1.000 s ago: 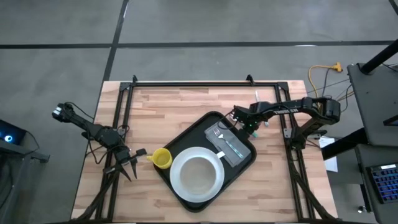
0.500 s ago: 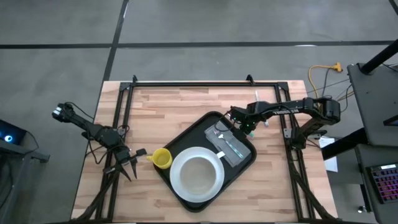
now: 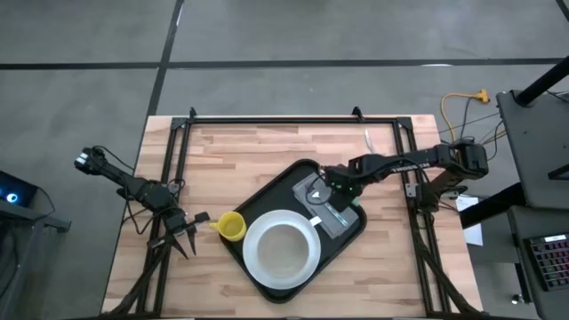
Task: Set up tray
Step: Put the blue spoon on the gray napkin to the left of the blue fork
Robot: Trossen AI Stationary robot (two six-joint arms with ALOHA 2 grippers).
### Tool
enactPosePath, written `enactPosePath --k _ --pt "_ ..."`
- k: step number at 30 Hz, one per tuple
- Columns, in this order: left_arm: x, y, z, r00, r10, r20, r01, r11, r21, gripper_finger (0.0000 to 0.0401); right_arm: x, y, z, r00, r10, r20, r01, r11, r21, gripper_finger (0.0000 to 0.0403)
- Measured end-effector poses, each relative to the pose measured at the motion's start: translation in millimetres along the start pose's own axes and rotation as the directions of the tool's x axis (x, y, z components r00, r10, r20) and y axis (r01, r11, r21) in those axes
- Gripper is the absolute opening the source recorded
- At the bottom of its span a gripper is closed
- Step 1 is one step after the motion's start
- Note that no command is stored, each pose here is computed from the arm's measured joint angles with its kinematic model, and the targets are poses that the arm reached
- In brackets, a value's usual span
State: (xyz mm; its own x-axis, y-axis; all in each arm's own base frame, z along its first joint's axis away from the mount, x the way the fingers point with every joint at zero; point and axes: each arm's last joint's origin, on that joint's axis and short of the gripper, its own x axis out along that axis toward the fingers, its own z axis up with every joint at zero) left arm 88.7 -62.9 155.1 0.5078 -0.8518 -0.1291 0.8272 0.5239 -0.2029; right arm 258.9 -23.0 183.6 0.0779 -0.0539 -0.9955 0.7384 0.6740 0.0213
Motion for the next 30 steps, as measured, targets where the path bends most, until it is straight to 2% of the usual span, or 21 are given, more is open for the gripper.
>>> enactPosePath --k 11,21,30 --pt "0.0 -0.1 0.0 1.0 -0.004 0.0 0.004 1.0 0.0 0.0088 -4.6 19.9 -9.4 0.999 0.047 -0.022 -0.046 0.998 0.046 0.0042" --pt "0.0 -0.1 0.0 1.0 -0.004 0.0 0.004 1.0 0.0 0.0088 -6.8 54.9 -2.1 0.998 0.05 -0.036 -0.05 0.999 0.013 0.0042" --pt "0.0 -0.1 0.0 1.0 -0.004 0.0 0.004 1.0 0.0 0.0088 -8.5 78.4 -5.8 0.998 0.056 -0.037 -0.054 0.998 0.041 0.0042"
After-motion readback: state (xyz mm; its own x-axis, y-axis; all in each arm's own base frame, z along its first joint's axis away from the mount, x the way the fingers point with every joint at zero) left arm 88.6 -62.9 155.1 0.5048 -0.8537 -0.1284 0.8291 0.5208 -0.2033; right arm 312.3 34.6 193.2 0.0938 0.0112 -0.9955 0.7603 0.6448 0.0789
